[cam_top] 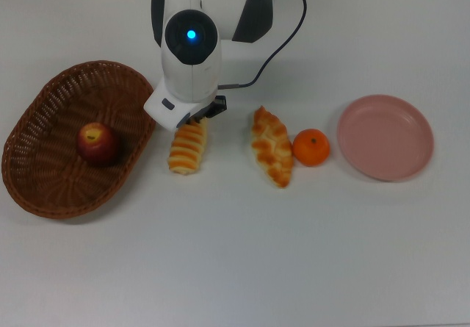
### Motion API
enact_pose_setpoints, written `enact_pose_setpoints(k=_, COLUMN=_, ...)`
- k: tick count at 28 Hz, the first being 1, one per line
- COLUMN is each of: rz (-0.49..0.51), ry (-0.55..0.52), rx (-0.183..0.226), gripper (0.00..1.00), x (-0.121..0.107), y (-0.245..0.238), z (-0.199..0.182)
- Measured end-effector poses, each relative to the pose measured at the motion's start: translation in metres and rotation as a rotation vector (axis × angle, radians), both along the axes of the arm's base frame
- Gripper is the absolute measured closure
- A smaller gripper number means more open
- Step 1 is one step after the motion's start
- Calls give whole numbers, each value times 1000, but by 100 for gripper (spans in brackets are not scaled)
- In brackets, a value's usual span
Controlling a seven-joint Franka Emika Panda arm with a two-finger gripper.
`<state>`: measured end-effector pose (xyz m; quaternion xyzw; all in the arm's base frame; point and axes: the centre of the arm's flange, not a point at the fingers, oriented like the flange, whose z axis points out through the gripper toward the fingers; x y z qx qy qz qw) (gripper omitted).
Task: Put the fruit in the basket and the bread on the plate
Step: 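Move the gripper to the striped bread roll and grasp it, then carry the striped roll onto the pink plate and release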
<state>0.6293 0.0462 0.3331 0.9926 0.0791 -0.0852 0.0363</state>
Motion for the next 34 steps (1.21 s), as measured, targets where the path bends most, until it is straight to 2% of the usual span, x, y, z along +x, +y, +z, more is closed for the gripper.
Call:
enact_pose_setpoints(k=8, rz=14, ry=-90, rx=5, gripper=83, x=2, y=45, z=47)
enact_pose_setpoints(k=16, rz=88, ry=-197, rx=31, gripper=83, x=-19, y=137, z=110)
enact_pose_setpoints(k=20, rz=96, ry=-212, rx=38, gripper=83, x=-34, y=181, z=117)
enact_pose_setpoints(k=24, rz=106, ry=-219, rx=26, gripper=83, x=-51, y=222, z=115)
enact_pose_setpoints(k=34, rz=159, ry=-218, rx=22, gripper=82, x=-105, y=320, z=105)
